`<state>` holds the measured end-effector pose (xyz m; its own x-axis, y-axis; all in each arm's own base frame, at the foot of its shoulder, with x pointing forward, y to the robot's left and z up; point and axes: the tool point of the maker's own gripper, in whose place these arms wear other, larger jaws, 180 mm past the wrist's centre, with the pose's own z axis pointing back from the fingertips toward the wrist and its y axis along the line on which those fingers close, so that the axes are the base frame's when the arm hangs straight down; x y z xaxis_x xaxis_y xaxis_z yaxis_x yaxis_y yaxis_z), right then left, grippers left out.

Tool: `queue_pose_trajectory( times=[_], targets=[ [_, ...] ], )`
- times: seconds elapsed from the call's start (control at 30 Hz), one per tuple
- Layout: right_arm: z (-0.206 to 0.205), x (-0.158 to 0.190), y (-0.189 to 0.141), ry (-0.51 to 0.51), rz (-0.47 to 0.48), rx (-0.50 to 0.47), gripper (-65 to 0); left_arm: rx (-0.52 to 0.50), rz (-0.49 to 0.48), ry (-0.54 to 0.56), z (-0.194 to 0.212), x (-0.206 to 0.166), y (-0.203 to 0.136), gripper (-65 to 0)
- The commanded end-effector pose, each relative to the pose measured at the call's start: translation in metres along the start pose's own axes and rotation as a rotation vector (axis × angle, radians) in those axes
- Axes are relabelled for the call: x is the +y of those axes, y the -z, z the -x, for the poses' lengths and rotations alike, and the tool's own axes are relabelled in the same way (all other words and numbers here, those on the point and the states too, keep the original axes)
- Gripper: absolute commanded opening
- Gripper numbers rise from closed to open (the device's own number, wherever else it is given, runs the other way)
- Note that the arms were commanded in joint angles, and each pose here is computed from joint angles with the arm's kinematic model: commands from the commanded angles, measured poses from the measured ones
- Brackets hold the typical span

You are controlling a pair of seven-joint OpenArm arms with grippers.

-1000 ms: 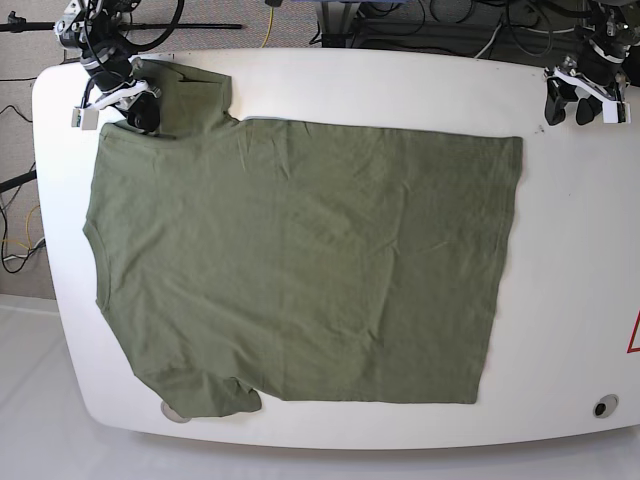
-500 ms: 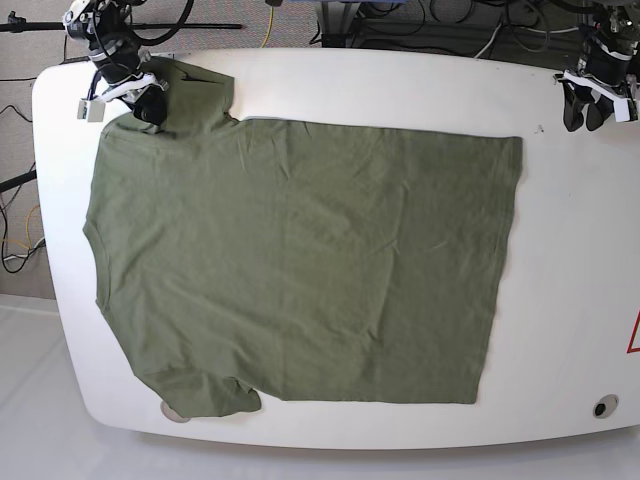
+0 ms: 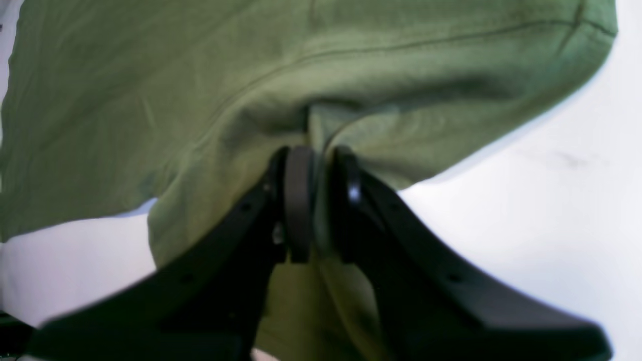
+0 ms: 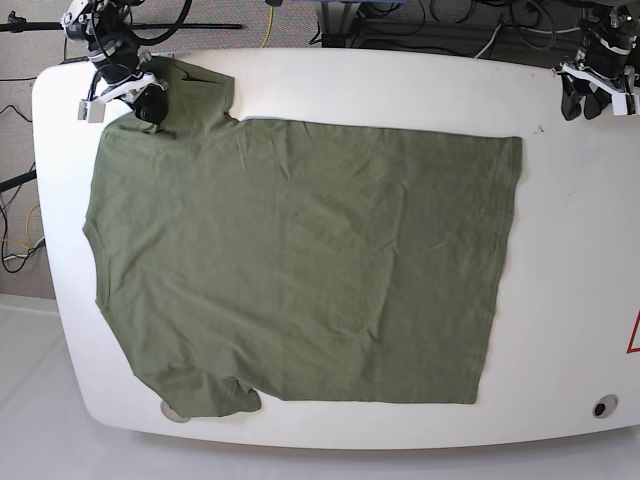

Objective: Fold the T-shirt properly
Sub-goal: 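Lower left gripper onto the shirt corner edge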

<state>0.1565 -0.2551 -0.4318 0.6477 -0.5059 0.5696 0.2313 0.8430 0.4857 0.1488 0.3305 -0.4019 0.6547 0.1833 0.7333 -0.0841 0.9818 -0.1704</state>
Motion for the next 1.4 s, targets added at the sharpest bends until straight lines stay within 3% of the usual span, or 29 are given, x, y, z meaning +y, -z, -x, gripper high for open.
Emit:
queue_pose_trajectory(
  times=[0.0,0.17,0.43,0.77,1.17,1.37],
  targets=[
    [0.010,-0.008,-0.004,-0.012,0.035,0.059,-54.0,0.020,0.044,0.003,-0.003,-0.010,0.002,-31.7],
    [0.006,-0.006,-0.004,-0.015,0.032,0.042,-53.4,0.075,0.106,-0.035,-0.002,-0.024,0.008,-22.3],
    [0.005,-0.005,-0.003,-0.018,0.031,0.037,-54.6,0.037,0.121,-0.050,-0.010,-0.027,0.008,-22.9],
    [0.008,-0.007,-0.008,-0.019,0.038,0.046,-65.0,-0.002,0.114,-0.047,-0.015,-0.025,0.004,-24.4],
    [0.016,-0.007,-0.004,-0.025,0.040,0.080,-65.0,0.051,0.176,-0.021,-0.003,-0.055,0.022,-29.6],
    [0.018,-0.008,-0.005,-0.023,0.042,0.085,-65.0,0.073,0.199,-0.032,0.001,-0.062,0.030,-29.3]
  ],
)
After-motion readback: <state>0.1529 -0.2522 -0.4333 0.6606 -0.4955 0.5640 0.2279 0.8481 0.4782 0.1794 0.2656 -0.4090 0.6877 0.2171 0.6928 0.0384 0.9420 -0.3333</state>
